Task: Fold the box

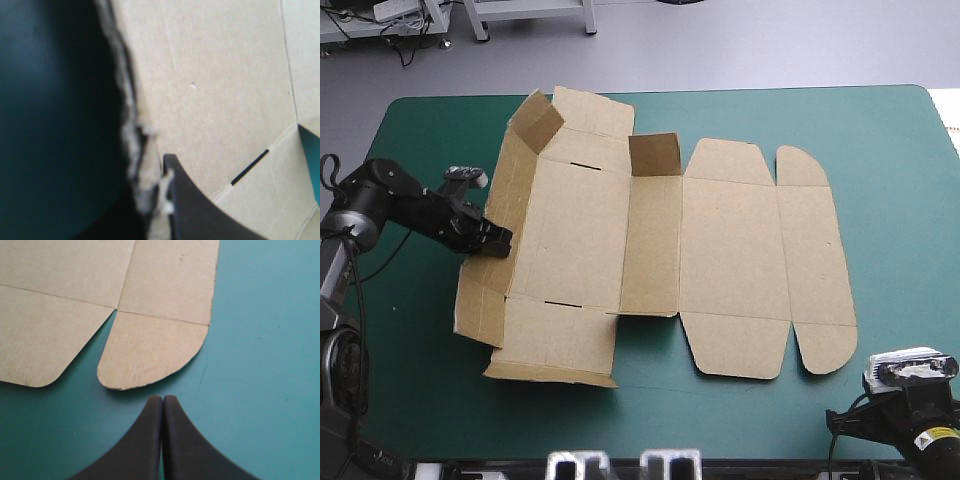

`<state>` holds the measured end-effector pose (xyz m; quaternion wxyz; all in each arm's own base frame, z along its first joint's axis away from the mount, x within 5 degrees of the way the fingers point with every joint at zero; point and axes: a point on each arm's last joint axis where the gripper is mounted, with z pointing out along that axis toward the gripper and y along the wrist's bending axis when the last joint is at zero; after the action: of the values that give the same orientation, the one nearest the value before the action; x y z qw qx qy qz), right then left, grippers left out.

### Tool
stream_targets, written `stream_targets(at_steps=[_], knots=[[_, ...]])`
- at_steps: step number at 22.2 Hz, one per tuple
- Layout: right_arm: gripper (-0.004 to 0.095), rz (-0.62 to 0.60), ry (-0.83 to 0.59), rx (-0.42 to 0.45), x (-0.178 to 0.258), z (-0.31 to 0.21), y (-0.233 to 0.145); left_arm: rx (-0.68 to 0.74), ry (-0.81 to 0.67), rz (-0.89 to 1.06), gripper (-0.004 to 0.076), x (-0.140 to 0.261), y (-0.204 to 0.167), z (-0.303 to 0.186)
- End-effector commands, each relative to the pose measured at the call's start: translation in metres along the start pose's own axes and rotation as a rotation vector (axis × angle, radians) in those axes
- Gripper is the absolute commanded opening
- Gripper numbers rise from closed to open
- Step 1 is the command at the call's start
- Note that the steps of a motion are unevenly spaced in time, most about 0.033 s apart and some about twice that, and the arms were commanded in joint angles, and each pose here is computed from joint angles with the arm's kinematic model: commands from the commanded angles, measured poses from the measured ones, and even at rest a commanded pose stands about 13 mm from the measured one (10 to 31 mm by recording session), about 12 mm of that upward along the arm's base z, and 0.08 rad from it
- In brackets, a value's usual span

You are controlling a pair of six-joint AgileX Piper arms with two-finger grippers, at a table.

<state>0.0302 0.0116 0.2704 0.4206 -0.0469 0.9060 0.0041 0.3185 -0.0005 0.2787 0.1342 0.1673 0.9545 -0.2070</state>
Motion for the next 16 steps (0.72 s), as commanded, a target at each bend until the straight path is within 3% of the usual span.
stream_targets(at_steps=[1, 3, 6, 9, 12, 16], knots=[[-0.0024, -0.011, -0.065, 0.011, -0.010, -0.003, -0.001, -0.081, -0.036, 0.252, -0.0010, -0.025, -0.053, -0.035], [-0.0024, -0.009, -0.066, 0.007, -0.010, -0.003, -0.001, -0.155, -0.115, 0.363, -0.0010, -0.043, -0.074, -0.046], [-0.0024, -0.008, -0.067, 0.005, -0.010, -0.003, -0.001, -0.385, -0.344, 0.623, -0.0010, -0.080, -0.121, -0.071], [-0.0024, -0.008, -0.067, 0.005, -0.010, -0.003, -0.001, -0.511, -0.435, 0.771, -0.0010, -0.092, -0.144, -0.080], [-0.0024, -0.006, -0.067, 0.003, -0.010, -0.003, -0.001, -0.675, -0.439, 1.035, -0.0010, -0.097, -0.169, -0.077], [-0.0024, -0.005, -0.067, 0.003, -0.010, -0.003, -0.001, -0.705, -0.396, 1.252, -0.0010, -0.095, -0.200, -0.062]])
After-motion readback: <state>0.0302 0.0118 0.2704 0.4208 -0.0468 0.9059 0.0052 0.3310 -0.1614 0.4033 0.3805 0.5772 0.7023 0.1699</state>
